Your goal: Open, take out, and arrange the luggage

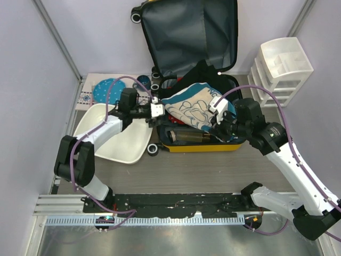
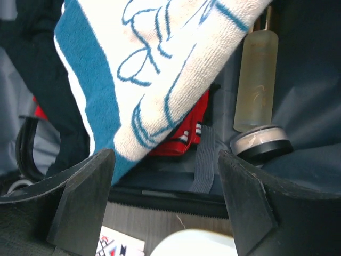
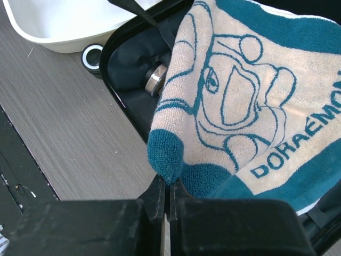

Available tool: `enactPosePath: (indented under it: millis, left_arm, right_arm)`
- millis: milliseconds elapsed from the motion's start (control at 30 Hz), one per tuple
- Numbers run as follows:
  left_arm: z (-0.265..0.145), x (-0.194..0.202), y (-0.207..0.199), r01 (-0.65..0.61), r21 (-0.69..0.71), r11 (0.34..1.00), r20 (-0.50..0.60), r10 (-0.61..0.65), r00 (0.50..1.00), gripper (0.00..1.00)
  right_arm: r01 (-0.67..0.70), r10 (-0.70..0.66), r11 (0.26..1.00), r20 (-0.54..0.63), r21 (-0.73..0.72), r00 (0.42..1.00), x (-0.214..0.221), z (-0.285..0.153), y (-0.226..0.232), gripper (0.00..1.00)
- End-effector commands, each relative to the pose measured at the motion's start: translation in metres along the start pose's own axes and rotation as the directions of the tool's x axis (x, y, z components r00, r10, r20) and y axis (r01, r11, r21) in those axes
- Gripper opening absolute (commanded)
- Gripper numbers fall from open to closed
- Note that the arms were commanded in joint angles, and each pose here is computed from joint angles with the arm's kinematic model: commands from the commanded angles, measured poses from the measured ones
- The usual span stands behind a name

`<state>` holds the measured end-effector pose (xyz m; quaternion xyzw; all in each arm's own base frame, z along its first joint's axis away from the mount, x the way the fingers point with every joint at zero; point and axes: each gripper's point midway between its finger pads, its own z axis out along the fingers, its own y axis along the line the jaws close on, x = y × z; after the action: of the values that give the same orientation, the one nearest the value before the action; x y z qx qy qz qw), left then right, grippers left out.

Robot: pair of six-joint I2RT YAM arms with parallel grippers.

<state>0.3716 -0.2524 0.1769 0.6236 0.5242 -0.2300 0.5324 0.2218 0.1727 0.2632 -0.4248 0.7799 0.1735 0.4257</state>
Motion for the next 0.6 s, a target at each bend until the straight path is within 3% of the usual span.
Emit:
enactPosePath:
  millis: [0,133,233,333,500,533,567]
  left_arm:
    - [0.017,-0.012,0.000,-0.224,0.019,0.974,0.039,0.223,0.974,0.80]
    - [0.023,-0.012,0.023,-0.234,-0.074,0.970,0.028,0.236,0.971,0.76]
    - [0.026,-0.008,0.026,-0.250,-0.070,0.966,0.020,0.252,0.967,0.74]
    - [0.032,0.000,0.032,-0.245,-0.072,0.967,-0.005,0.245,0.970,0.65]
    - [0.030,-0.004,0.050,-0.157,-0.132,0.979,-0.030,0.155,0.988,0.30]
    - [0.027,-0.014,0.056,-0.148,-0.150,0.977,-0.020,0.147,0.989,0.03]
    - [0.024,-0.020,0.056,-0.086,-0.163,0.983,-0.006,0.086,0.996,0.00]
  right_arm:
    - [-0.011,0.011,1.000,0.015,0.018,1.000,0.001,-0.009,0.001,0.01]
    - [-0.019,0.019,0.999,0.023,0.028,1.000,0.002,-0.013,0.002,0.01]
    - [-0.020,0.019,0.999,0.027,0.034,0.999,0.001,-0.015,0.002,0.01]
    - [-0.019,0.017,0.999,0.040,0.045,0.999,-0.001,-0.019,0.001,0.01]
    - [-0.017,0.007,0.996,0.109,0.091,0.994,-0.024,-0.029,-0.007,0.01]
    - [-0.015,0.001,0.994,0.133,0.104,0.991,-0.032,-0.033,-0.010,0.01]
    - [-0.015,-0.003,0.993,0.146,0.121,0.989,-0.037,-0.034,-0.014,0.01]
